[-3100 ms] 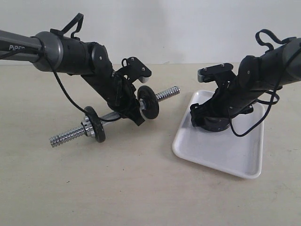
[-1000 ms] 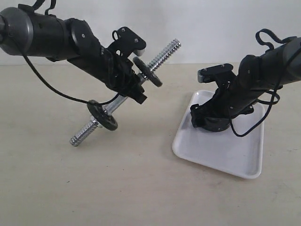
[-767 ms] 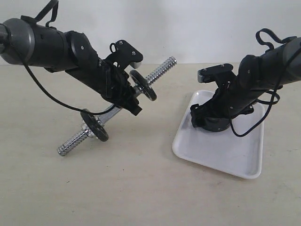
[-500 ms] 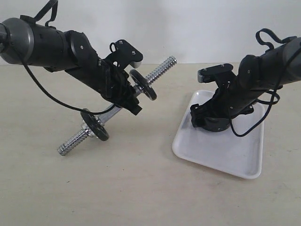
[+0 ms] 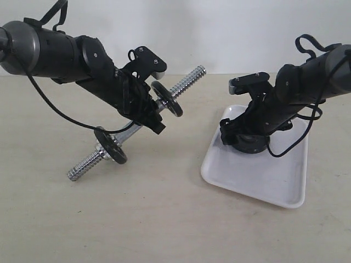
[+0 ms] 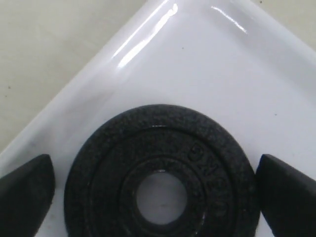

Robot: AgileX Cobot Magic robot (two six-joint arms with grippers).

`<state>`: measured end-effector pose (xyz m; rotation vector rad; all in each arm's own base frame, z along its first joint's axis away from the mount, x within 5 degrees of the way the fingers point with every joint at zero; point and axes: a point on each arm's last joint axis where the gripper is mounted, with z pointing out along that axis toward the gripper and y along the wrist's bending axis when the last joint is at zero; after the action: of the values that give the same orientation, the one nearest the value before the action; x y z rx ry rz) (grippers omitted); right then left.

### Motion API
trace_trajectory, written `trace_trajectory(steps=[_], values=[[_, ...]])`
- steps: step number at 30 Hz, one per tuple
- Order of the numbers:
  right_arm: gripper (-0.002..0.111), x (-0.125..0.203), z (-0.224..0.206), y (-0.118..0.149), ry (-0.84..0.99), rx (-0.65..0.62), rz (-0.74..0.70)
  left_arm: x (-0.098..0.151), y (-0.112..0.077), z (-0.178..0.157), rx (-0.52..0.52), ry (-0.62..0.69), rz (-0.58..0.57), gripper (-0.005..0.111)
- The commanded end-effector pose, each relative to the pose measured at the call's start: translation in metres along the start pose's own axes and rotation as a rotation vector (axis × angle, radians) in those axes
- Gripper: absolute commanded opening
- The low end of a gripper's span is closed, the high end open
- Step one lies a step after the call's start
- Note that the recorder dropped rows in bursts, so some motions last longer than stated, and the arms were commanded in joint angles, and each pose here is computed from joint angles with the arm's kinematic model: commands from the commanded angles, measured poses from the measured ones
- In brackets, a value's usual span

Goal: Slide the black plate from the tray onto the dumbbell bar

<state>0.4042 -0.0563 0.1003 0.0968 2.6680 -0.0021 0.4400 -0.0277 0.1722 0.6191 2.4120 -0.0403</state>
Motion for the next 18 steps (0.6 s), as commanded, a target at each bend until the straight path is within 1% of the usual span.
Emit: trace_trajectory(steps=[1, 14, 15, 16, 17, 18], values=[[0.104, 0.0346, 0.0210, 0.0029, 0.228, -0.037, 0.010, -0.0325, 0.0137, -0.0311, -0.122, -0.189, -0.018, 0.004], [0.102, 0.0400, 0.0196, 0.0029, 0.290, -0.039, -0.005, -0.0325, 0.0137, -0.0311, -0.122, -0.189, -0.016, 0.004], [0.099, 0.0404, 0.0194, 0.0030, 0.294, -0.039, 0.000, -0.0325, 0.0137, -0.0311, -0.122, -0.189, -0.016, 0.004], [0.094, 0.0410, 0.0192, 0.0029, 0.301, -0.038, 0.000, -0.0325, 0.0137, -0.0311, -0.122, -0.189, -0.016, 0.004], [0.087, 0.0415, 0.0191, 0.0029, 0.307, -0.038, 0.000, -0.0325, 0.0137, -0.0311, -0.122, -0.189, -0.016, 0.004], [0.078, 0.0421, 0.0189, 0.0027, 0.314, -0.037, -0.005, -0.0325, 0.0137, -0.0311, -0.122, -0.189, -0.016, 0.004]])
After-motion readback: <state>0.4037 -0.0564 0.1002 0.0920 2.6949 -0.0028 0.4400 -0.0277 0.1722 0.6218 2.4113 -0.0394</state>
